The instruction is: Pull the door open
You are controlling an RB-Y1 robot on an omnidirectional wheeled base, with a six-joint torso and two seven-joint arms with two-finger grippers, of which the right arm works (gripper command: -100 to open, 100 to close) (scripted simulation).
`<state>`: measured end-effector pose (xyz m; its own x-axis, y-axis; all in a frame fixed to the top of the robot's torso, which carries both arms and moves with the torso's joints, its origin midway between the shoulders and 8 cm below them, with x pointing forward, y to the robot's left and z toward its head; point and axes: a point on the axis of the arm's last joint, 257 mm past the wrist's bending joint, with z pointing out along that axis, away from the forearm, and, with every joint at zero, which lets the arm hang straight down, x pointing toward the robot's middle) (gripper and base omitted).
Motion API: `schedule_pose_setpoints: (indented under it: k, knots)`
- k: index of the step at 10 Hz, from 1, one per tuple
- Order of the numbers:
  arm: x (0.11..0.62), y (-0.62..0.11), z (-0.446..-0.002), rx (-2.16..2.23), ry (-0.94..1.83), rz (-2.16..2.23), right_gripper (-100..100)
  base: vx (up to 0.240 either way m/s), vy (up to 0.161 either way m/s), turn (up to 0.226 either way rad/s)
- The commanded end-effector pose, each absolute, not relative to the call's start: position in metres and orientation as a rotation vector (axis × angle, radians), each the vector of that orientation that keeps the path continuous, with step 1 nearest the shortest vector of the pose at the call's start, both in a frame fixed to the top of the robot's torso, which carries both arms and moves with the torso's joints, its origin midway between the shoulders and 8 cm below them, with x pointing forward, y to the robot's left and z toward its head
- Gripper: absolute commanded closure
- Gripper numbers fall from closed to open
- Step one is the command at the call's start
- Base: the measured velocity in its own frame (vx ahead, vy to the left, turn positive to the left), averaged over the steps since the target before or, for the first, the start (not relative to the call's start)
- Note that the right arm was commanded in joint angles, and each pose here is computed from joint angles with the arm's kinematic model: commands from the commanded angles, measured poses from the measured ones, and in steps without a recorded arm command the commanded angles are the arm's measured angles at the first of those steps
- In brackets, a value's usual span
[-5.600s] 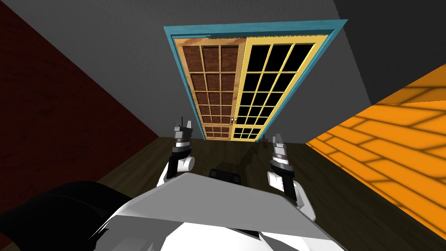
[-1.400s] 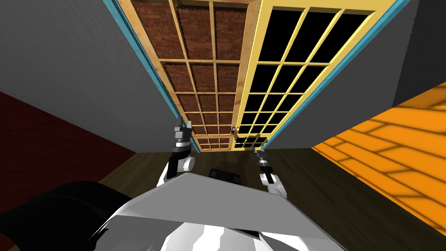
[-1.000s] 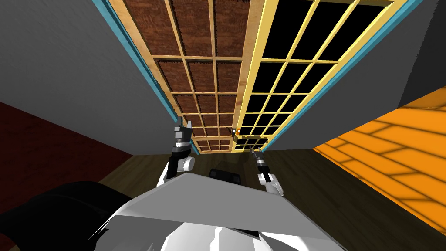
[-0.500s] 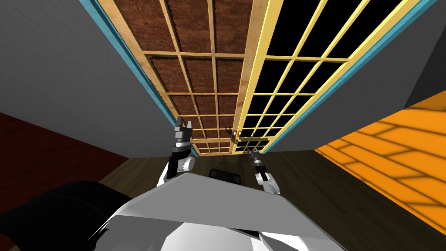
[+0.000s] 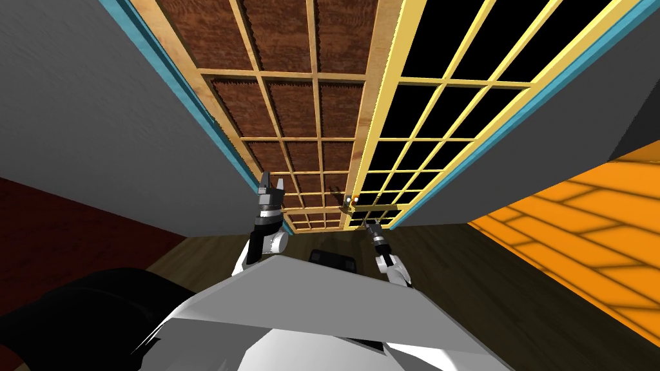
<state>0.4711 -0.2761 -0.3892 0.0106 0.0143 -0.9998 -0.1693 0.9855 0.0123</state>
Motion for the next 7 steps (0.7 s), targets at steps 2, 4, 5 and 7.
schedule_pose_setpoints:
  k: [2,4,5,7]
  knots:
    - [0.472,-0.263,-0.394,-0.144,1.560,0.154,-100,0.098,0.032,-0.003]
    - [0.472,-0.248,-0.398,-0.167,1.564,0.168,-100,0.159,0.043,-0.005]
    - [0.474,-0.249,-0.395,-0.170,1.558,0.163,-100,0.114,0.024,0.000]
    - [0.473,-0.249,-0.397,-0.166,1.563,0.167,-100,0.025,-0.002,0.002]
